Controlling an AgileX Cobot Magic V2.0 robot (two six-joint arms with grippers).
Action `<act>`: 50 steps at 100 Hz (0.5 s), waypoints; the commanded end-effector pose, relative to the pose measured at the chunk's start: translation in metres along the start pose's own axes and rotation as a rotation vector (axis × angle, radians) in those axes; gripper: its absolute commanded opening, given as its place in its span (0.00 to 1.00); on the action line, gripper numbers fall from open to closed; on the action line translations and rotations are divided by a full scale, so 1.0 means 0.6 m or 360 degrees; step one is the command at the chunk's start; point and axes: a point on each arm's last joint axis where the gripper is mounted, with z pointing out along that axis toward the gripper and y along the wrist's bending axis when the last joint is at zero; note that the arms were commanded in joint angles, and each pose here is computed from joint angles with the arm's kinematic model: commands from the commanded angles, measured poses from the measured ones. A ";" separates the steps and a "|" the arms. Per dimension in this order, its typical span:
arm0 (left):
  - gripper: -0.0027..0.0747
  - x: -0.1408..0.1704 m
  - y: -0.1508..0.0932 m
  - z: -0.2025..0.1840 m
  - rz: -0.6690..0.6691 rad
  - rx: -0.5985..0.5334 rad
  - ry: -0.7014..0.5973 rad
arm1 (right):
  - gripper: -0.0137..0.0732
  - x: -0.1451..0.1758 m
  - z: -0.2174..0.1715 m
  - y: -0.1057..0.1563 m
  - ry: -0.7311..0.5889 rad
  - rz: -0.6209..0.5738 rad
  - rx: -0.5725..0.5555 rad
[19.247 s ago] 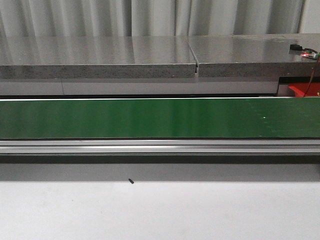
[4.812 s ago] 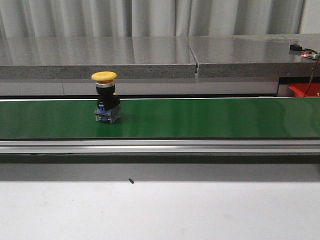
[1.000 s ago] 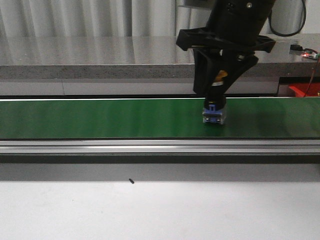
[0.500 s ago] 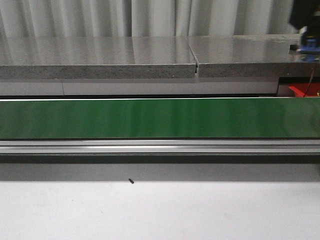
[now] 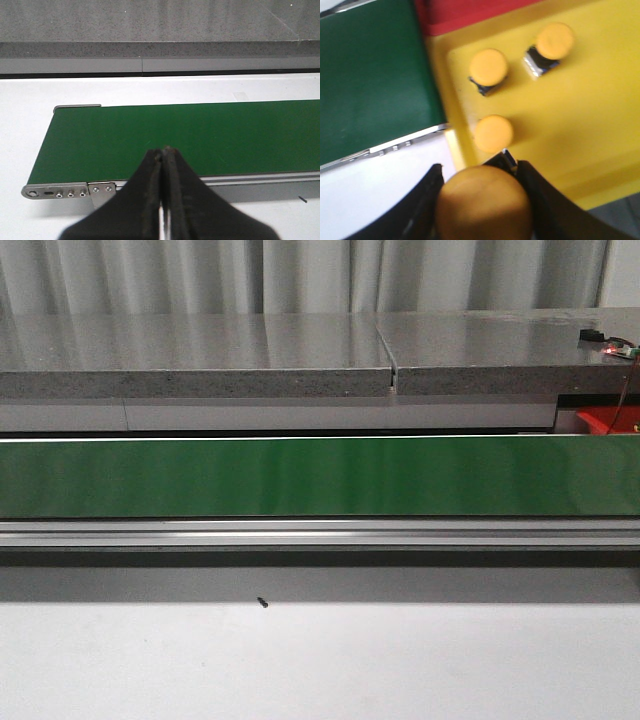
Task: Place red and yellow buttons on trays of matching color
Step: 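Carry the yellow button into the yellow tray and open the right gripper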
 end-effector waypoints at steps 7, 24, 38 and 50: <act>0.01 -0.023 -0.001 -0.005 -0.0008 0.0005 -0.0139 | 0.39 -0.014 -0.003 -0.033 -0.0215 0.0150 0.0054; 0.01 -0.023 -0.001 -0.005 -0.0008 0.0005 -0.0139 | 0.39 -0.029 0.030 -0.042 -0.0202 0.0171 0.0067; 0.01 -0.023 -0.001 -0.005 -0.0008 0.0005 -0.0139 | 0.39 -0.041 0.071 -0.049 -0.0149 0.0146 0.0076; 0.01 -0.023 -0.001 -0.005 -0.0008 0.0005 -0.0139 | 0.39 -0.047 0.102 -0.055 -0.0102 0.0157 0.0080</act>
